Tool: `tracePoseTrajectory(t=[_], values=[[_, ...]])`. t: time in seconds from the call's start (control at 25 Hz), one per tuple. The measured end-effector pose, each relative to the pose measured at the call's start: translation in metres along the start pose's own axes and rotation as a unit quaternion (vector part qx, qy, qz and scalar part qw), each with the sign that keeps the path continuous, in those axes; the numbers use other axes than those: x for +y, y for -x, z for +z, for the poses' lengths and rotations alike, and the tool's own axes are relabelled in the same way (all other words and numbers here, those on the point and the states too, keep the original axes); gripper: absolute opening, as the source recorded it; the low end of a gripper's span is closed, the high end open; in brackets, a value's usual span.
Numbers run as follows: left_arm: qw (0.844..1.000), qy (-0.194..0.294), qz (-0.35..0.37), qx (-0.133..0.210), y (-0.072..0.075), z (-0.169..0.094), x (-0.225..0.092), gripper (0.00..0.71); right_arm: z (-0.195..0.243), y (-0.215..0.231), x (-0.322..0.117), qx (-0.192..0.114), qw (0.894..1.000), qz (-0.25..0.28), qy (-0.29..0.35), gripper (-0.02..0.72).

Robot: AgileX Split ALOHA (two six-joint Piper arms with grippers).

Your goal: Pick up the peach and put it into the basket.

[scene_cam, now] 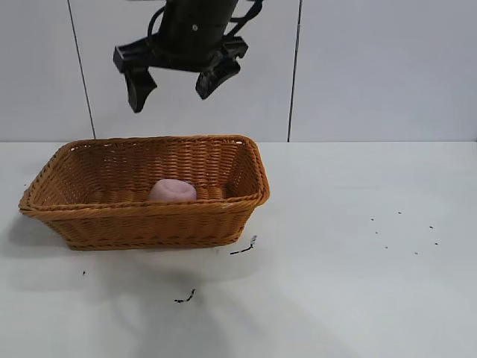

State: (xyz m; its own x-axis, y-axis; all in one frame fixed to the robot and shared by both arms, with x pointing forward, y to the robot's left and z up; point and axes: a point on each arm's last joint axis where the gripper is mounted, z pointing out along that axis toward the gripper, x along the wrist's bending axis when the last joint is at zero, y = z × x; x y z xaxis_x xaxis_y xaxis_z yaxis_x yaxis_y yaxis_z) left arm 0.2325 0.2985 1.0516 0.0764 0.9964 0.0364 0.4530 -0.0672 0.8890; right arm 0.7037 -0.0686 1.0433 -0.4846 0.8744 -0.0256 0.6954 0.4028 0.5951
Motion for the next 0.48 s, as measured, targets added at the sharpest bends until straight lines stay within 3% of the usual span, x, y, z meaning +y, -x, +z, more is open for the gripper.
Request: tracePoseTrajectory(t=[0.28,0.48], values=[[1.0,0.0,0.0,0.0,0.0,0.0,0.0,0.692,-0.01,0.123,-0.027,-0.069,0.992,0.098,-0.05,0.689],[1.0,0.0,0.0,0.0,0.0,0.0,0.0,0.692,-0.022,0.177,-0.05,-0.095,0.981,0.15,-0.082,0.689]])
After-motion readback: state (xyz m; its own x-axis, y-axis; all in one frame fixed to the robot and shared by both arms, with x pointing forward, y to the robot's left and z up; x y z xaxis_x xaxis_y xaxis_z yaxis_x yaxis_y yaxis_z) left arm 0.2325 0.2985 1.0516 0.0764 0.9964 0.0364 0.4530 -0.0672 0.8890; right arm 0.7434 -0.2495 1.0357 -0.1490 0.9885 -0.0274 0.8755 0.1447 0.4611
